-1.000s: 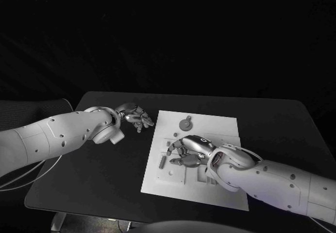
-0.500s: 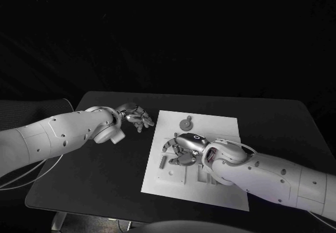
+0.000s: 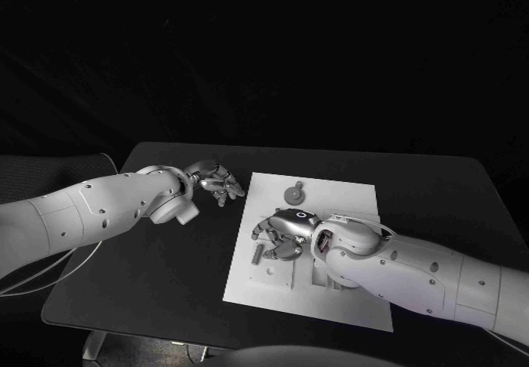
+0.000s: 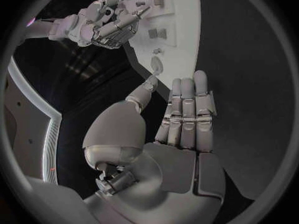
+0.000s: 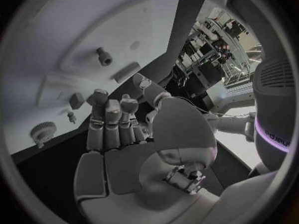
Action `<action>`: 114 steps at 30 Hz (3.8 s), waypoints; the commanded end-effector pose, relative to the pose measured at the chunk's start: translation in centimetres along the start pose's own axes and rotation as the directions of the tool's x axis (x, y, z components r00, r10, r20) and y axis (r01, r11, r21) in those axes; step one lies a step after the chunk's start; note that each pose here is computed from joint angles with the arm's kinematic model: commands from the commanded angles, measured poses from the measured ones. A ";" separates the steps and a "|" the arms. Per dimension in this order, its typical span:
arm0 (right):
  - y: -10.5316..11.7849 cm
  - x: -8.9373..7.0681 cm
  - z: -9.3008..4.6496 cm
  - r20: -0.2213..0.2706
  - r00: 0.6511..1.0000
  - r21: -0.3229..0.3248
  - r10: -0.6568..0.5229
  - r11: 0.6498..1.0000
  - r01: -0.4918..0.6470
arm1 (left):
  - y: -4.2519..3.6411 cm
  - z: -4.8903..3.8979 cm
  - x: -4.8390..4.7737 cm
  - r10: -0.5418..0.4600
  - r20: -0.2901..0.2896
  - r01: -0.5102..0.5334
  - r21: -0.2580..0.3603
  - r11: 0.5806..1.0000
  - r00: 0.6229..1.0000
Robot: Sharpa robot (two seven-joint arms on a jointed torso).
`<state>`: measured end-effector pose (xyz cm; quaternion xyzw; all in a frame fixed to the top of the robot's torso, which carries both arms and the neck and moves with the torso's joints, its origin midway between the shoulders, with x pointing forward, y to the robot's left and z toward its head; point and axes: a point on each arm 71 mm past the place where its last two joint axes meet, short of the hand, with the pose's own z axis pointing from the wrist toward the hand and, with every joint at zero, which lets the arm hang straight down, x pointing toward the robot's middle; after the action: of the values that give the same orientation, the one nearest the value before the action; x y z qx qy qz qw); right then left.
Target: Assemble the parts on the task board
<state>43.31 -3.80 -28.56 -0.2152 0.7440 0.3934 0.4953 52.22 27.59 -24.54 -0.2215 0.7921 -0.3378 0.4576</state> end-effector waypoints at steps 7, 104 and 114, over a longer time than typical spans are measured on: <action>0.2 0.9 0.8 -0.087 0.994 0.003 -0.063 0.998 0.063 | -0.45 0.16 0.10 -0.009 0.011 0.009 0.023 1.000 1.000; -0.1 0.5 -0.1 -0.019 0.993 0.082 -0.114 0.990 0.115 | -0.44 0.11 0.04 -0.016 0.018 0.015 0.021 1.000 1.000; -0.1 -0.2 -0.9 0.026 0.996 0.078 -0.089 0.993 0.086 | -0.34 -0.09 -0.10 -0.017 0.023 0.016 0.024 1.000 1.000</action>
<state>43.00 -4.59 -28.52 -0.2338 0.7491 0.3325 0.5230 52.21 27.58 -24.40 -0.2264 0.7861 -0.3415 0.4628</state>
